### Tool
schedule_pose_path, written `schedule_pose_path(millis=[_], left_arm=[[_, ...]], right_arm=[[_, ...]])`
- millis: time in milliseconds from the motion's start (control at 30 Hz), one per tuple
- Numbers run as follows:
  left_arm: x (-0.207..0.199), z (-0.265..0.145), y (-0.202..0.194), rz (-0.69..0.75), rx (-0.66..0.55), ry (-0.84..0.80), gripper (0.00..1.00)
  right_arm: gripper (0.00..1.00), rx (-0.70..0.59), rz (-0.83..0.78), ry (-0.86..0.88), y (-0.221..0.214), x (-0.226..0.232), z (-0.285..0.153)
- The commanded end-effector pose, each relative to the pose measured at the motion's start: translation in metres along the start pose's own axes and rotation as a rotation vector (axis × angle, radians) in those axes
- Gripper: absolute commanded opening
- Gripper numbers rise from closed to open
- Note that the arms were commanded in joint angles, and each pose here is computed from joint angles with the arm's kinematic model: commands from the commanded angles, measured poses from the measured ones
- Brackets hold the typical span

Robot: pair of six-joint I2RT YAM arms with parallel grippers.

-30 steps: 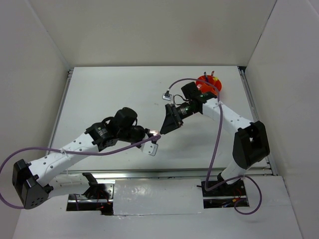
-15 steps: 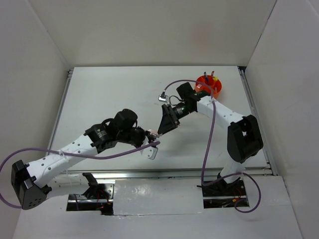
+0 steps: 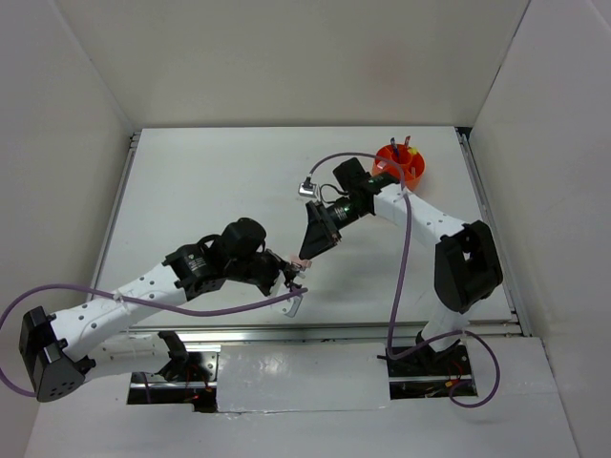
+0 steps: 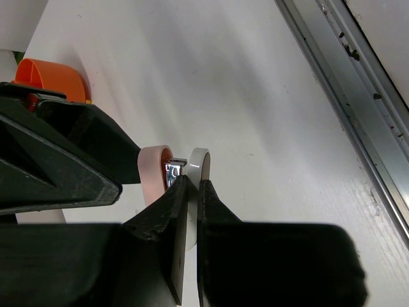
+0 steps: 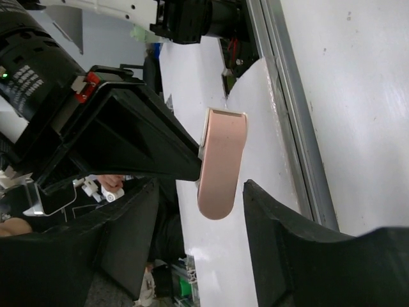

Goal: Sort the stationery into containers
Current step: Place the stapler in the storage box.

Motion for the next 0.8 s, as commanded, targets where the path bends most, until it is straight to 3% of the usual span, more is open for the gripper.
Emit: schedule_pose_path(millis=[0,133,200,400,533,600,633,700,733,767], left_arm=[[0.018,-0.004,0.009,0.064,-0.027,0.061,0.0],[0.019,-0.004,0.009,0.067,-0.023,0.06,0.0],[0.018,-0.005,0.009,0.07,-0.021,0.06,0.0],[0.017,-0.005,0.009,0.079,-0.02,0.058,0.0],[0.017,-0.004,0.009,0.08,-0.017,0.06,0.0],[0.017,-0.004,0.007,0.069,-0.005,0.062,0.15],[0.017,-0.005,0.006,0.06,0.001,0.068,0.31],[0.019,-0.007,0.004,0.029,0.02,0.089,0.92],[0.02,-0.009,0.004,0.009,0.025,0.101,0.99],[0.02,-0.013,0.005,0.012,0.028,0.114,0.99]], right_arm=[[0.63,0.028,0.01,-0.039,-0.003,-0.005,0.008],[0.65,0.042,0.025,-0.065,-0.004,-0.011,0.012],[0.62,0.047,0.028,-0.052,-0.005,-0.008,0.013],[0.4,0.049,0.031,-0.031,-0.004,-0.006,0.013],[0.19,0.053,0.004,-0.016,-0.004,-0.005,0.013],[0.09,0.045,-0.003,-0.017,-0.003,-0.004,0.009],[0.07,0.039,-0.015,-0.021,-0.002,-0.004,0.007],[0.01,0.022,-0.021,-0.04,-0.001,-0.005,0.0],[0.0,-0.002,-0.041,-0.052,0.004,-0.007,-0.008],[0.0,-0.01,-0.029,-0.069,0.003,-0.007,-0.014]])
Point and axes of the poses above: each gripper's point midway between its finger pads, its own z axis out along the fingers, its own x axis along the line the jaws close on, y = z × x, the point moved 2 cm from there along -z, back along the fingers, and after that the axes turned 10 degrees about z, right-handed, at the moved point
